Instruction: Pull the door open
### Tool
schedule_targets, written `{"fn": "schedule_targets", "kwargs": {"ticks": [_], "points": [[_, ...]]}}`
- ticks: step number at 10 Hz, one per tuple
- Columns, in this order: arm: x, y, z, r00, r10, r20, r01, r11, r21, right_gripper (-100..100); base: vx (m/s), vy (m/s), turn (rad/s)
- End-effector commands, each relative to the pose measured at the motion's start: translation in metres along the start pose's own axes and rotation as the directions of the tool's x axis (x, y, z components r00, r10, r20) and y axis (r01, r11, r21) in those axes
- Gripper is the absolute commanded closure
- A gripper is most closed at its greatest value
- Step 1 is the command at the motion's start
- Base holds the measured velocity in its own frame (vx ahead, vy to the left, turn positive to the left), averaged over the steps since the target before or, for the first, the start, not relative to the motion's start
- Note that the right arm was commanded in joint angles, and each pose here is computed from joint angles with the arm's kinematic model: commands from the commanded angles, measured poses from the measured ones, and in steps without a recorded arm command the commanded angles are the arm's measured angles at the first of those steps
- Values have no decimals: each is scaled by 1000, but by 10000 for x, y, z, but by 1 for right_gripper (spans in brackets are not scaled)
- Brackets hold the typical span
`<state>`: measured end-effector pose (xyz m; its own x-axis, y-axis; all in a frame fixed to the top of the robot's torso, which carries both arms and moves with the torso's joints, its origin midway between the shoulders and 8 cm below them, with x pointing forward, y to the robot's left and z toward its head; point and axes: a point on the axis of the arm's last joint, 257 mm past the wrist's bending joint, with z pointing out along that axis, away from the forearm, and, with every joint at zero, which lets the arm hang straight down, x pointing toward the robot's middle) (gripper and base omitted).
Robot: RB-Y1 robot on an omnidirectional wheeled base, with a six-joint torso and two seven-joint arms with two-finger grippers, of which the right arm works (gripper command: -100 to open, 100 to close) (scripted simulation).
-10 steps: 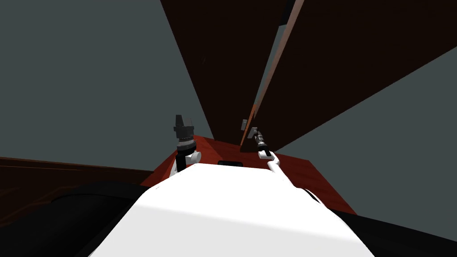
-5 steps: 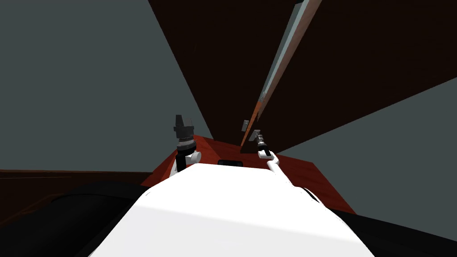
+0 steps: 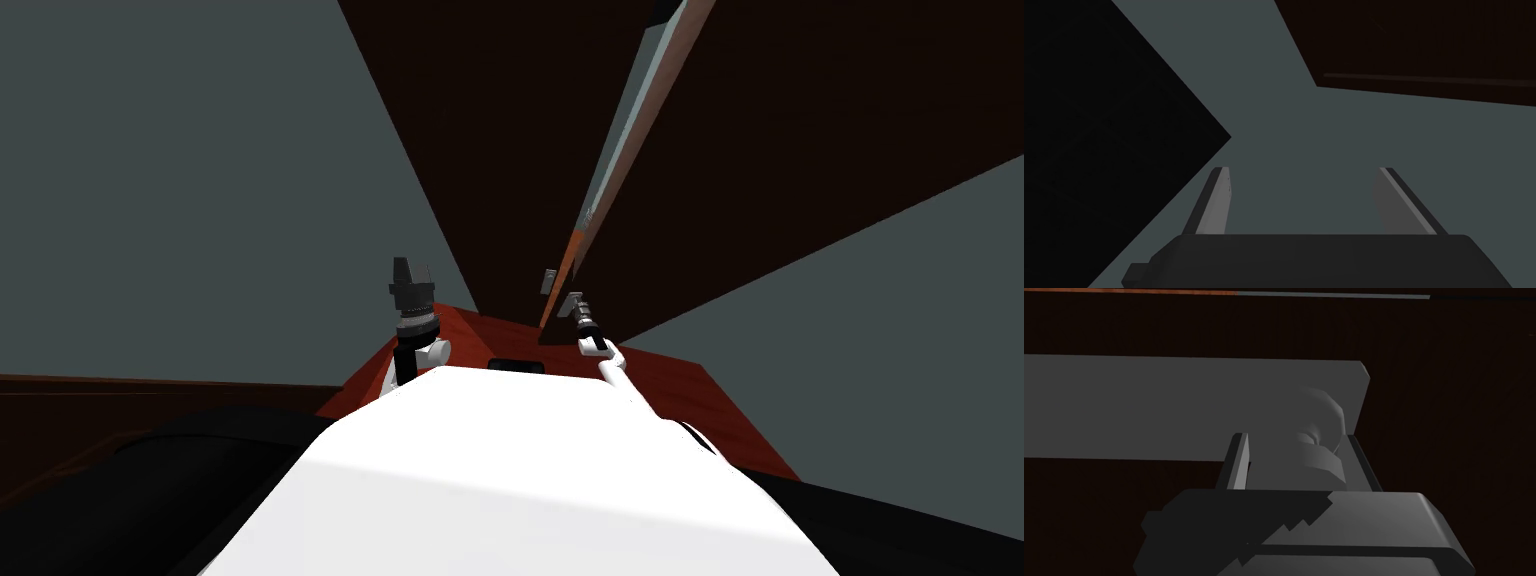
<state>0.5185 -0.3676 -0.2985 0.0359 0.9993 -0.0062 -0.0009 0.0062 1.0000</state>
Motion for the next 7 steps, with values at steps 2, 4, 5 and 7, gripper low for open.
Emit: {"fn": "schedule_targets", "kwargs": {"ticks": [2, 4, 5, 7], "points": [[20, 16, -48, 1000, -1, -26, 1, 1000, -4, 100, -141, -121, 173], [46, 27, -100, 999, -2, -54, 2, 1000, -6, 100, -181, -134, 175], [62, 31, -131, 998, -2, -70, 1, 1000, -6, 100, -173, -156, 199], [98, 33, -196, 995, 0, -102, -1, 1000, -6, 100, -245, -154, 208]]}}
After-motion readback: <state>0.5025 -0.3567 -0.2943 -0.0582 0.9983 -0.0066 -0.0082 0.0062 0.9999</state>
